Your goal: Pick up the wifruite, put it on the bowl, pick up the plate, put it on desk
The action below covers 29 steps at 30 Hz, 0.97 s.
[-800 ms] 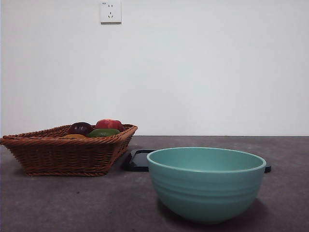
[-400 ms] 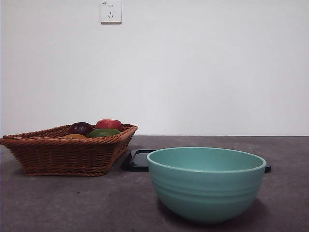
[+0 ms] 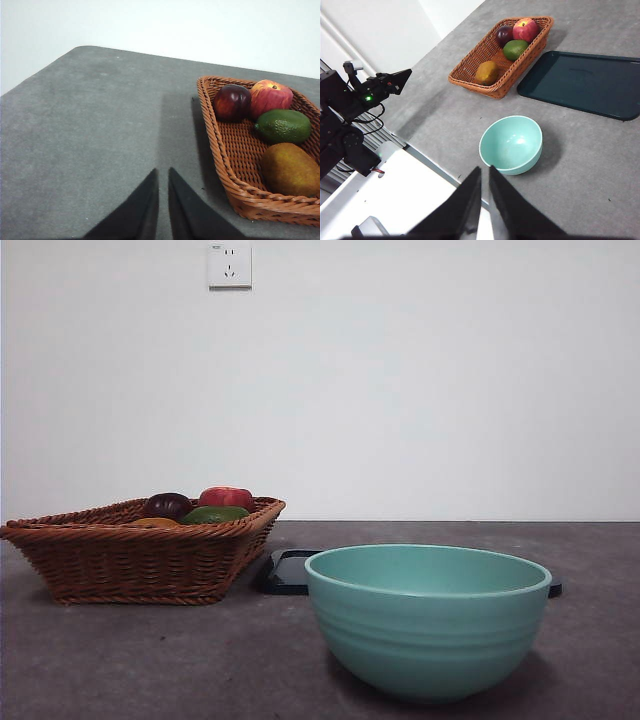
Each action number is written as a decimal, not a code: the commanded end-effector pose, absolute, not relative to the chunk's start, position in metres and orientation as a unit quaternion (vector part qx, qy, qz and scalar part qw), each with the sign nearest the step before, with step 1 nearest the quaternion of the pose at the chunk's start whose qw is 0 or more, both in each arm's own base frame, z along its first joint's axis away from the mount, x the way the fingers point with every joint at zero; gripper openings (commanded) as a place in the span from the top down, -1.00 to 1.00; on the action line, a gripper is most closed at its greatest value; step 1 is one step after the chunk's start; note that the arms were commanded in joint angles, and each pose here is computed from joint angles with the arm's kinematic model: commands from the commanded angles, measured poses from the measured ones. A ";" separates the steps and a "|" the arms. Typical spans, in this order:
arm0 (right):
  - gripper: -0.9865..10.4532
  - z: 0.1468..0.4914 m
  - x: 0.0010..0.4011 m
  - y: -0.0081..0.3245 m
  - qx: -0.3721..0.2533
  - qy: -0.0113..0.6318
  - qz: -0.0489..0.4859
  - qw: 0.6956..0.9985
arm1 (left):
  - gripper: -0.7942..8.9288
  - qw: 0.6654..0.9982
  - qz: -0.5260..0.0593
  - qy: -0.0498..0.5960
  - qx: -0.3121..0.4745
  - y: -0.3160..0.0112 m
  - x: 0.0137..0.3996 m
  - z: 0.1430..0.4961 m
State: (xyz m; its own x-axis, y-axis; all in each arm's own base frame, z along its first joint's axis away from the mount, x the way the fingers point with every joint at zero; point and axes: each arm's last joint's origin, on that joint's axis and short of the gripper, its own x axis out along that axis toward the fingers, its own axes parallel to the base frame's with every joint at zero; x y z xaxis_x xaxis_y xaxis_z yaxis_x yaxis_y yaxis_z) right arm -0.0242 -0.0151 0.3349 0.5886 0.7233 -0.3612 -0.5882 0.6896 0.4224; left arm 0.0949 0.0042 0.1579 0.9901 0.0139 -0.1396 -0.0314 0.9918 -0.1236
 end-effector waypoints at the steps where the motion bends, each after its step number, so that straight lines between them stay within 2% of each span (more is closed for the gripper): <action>1: 0.79 0.339 -0.026 -0.017 0.129 0.246 0.380 0.882 | 0.78 0.995 0.013 0.073 -0.064 0.004 0.096 0.152; 4: 0.79 0.339 -0.026 -0.017 0.130 0.246 0.379 0.883 | 0.78 0.995 0.013 0.073 -0.064 0.004 0.096 0.152; 8: 0.79 0.340 -0.022 -0.013 0.071 0.199 0.376 0.902 | 0.78 0.995 0.013 0.073 -0.064 0.004 0.096 0.152; 12: 0.79 0.336 -0.003 0.003 -0.040 0.074 0.351 0.932 | 0.78 0.995 0.013 0.073 -0.064 0.004 0.096 0.152; 16: 0.79 0.316 0.026 0.016 -0.093 -0.002 0.283 0.954 | 0.78 0.995 0.013 0.073 -0.064 0.004 0.096 0.152; 22: 0.79 0.260 0.070 0.020 -0.091 -0.004 0.185 0.978 | 0.78 0.995 0.013 0.073 -0.064 0.004 0.096 0.152; 29: 0.79 0.196 0.095 0.010 -0.059 0.057 0.080 0.993 | 0.78 0.995 0.013 0.073 -0.064 0.004 0.096 0.152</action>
State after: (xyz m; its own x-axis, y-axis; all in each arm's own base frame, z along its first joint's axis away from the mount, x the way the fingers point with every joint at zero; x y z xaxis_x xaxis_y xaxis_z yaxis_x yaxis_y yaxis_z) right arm 0.0948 0.0107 0.1956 0.9743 0.1710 -0.1464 -0.1910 0.9722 -0.1357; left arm 0.0949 0.0042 0.1579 0.9901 0.0139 -0.1396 -0.0314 0.9918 -0.1236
